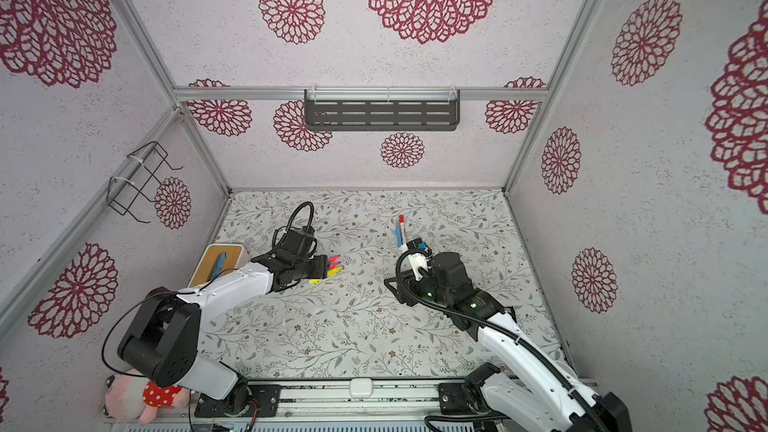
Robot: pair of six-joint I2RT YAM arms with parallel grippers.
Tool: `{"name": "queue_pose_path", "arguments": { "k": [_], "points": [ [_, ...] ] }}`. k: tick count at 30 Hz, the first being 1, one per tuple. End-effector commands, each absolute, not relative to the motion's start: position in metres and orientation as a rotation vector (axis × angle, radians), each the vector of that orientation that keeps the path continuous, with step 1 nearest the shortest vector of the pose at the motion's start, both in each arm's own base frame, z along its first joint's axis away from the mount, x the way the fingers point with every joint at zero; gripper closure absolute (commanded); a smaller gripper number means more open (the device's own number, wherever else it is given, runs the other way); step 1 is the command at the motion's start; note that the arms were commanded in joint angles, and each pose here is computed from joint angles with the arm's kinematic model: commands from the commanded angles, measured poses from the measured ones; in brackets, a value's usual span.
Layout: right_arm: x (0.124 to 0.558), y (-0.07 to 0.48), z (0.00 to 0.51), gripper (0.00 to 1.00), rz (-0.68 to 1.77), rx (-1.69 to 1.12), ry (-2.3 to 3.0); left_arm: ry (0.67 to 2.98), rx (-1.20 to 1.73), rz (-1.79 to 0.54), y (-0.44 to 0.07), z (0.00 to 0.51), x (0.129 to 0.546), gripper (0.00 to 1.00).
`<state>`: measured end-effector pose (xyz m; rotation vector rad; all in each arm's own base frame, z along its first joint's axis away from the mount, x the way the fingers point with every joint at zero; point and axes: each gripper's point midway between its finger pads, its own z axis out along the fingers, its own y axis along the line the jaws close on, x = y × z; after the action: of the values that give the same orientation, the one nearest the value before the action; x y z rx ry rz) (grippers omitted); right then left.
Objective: Insert the pens into the pen caps
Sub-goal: 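Move the left gripper over the yellow highlighter while the right arm draws back, then close the left gripper on the yellow highlighter and lift it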
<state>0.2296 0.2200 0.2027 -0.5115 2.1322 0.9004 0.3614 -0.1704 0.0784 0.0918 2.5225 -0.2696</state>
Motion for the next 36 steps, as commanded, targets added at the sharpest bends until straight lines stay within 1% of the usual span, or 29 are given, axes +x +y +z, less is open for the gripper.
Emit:
{"name": "queue_pose_path", "arguments": {
  "k": [1, 11, 20, 36],
  "points": [
    [0.231, 0.22, 0.216, 0.41, 0.922, -0.472, 2.079, 2.544, 0.15, -0.266, -0.172, 0.074, 0.365, 0.37],
    [0.228, 0.216, 0.213, 0.41, 0.936, -0.436, 2.067, 2.612, 0.194, -0.238, -0.174, 0.051, 0.366, 0.39],
    [0.225, 0.213, 0.205, 0.42, 0.947, -0.403, 2.074, 2.623, 0.203, -0.243, -0.177, 0.043, 0.368, 0.4],
    [0.223, 0.214, 0.207, 0.42, 0.982, -0.382, 2.053, 2.658, 0.214, -0.247, -0.18, 0.029, 0.37, 0.43]
  ]
}}
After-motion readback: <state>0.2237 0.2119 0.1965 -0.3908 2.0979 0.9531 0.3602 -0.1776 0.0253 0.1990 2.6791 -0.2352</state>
